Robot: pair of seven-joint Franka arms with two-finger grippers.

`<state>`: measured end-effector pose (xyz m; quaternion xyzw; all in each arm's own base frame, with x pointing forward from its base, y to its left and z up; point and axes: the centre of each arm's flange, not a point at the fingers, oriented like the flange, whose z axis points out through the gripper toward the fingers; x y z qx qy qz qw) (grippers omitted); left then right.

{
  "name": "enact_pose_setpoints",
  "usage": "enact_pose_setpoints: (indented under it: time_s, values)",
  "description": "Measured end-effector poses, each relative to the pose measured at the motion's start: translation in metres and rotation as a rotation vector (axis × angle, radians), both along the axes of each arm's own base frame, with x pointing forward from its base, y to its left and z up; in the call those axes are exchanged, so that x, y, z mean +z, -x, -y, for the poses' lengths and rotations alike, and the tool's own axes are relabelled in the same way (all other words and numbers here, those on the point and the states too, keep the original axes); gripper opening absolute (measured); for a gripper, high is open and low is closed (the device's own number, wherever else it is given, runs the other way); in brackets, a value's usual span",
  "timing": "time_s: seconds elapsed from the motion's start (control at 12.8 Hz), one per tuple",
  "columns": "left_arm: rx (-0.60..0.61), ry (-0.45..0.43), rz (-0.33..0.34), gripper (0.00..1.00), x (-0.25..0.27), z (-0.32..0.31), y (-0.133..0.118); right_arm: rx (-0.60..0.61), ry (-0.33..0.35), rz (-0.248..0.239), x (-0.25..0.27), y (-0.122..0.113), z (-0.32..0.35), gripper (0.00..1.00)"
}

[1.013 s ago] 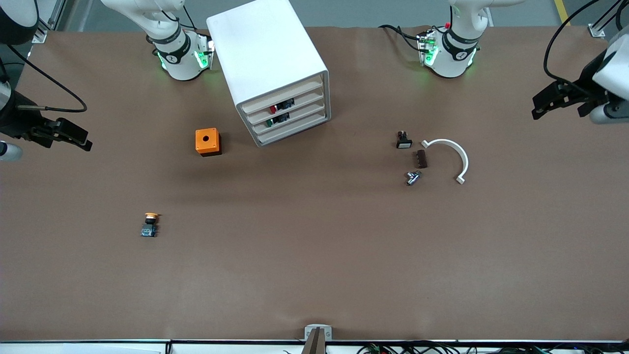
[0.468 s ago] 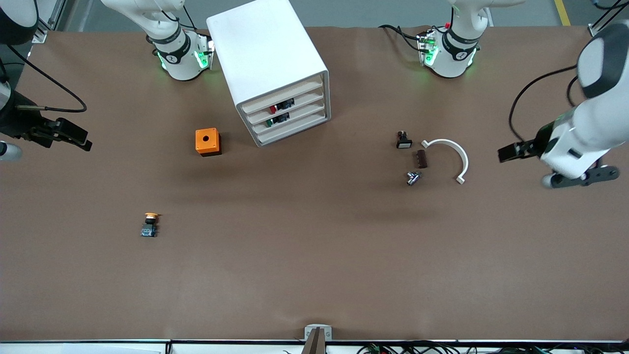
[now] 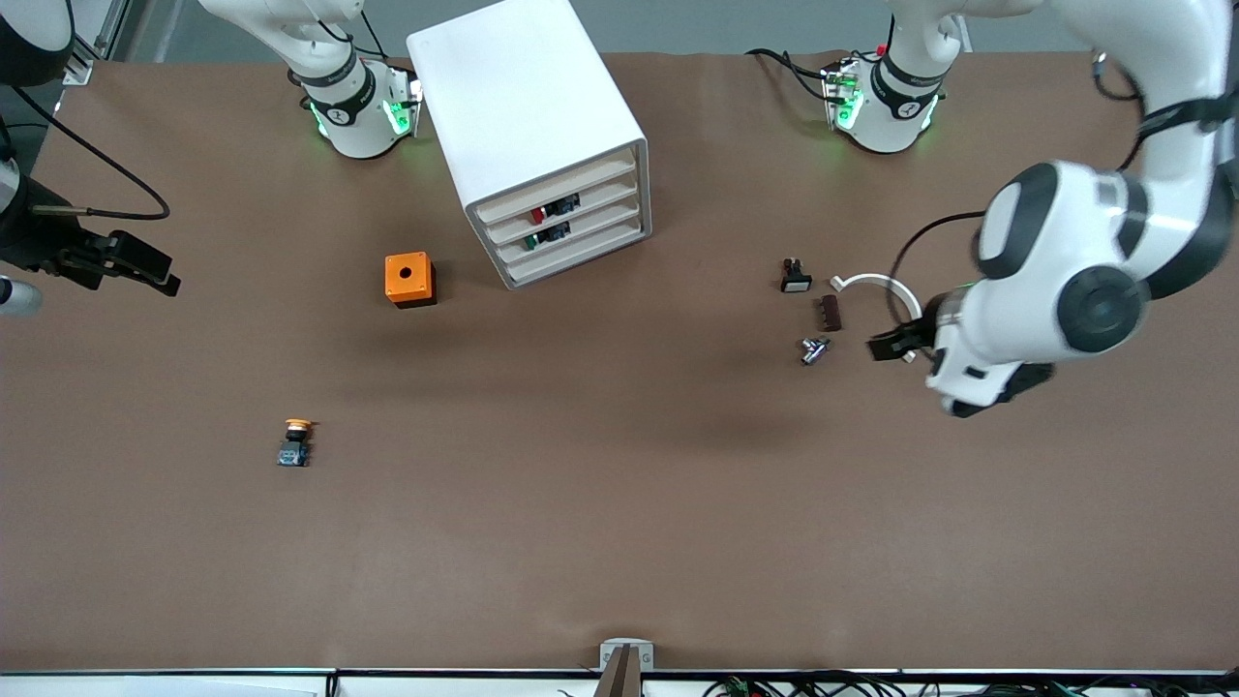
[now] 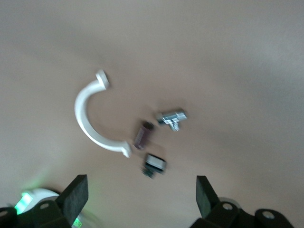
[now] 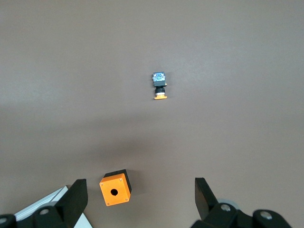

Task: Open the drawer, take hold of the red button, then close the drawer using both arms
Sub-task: 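Move the left gripper toward the white cabinet's drawer handle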

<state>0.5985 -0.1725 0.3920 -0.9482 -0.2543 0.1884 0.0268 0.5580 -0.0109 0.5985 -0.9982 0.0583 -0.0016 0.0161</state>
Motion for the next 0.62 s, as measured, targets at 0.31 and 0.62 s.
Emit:
enact_pose_setpoints:
  time_s: [0.31, 0.62]
  values:
    - [0.258, -0.085, -0.134, 1.00, -0.070, 0.064, 0.004, 0.001, 0.000, 0.000, 0.001, 0.001, 0.000, 1.00]
    - [0.553, -0.179, -0.287, 1.00, -0.119, 0.148, 0.023, 0.000, 0.000, 0.000, 0.001, 0.001, 0.000, 1.00]
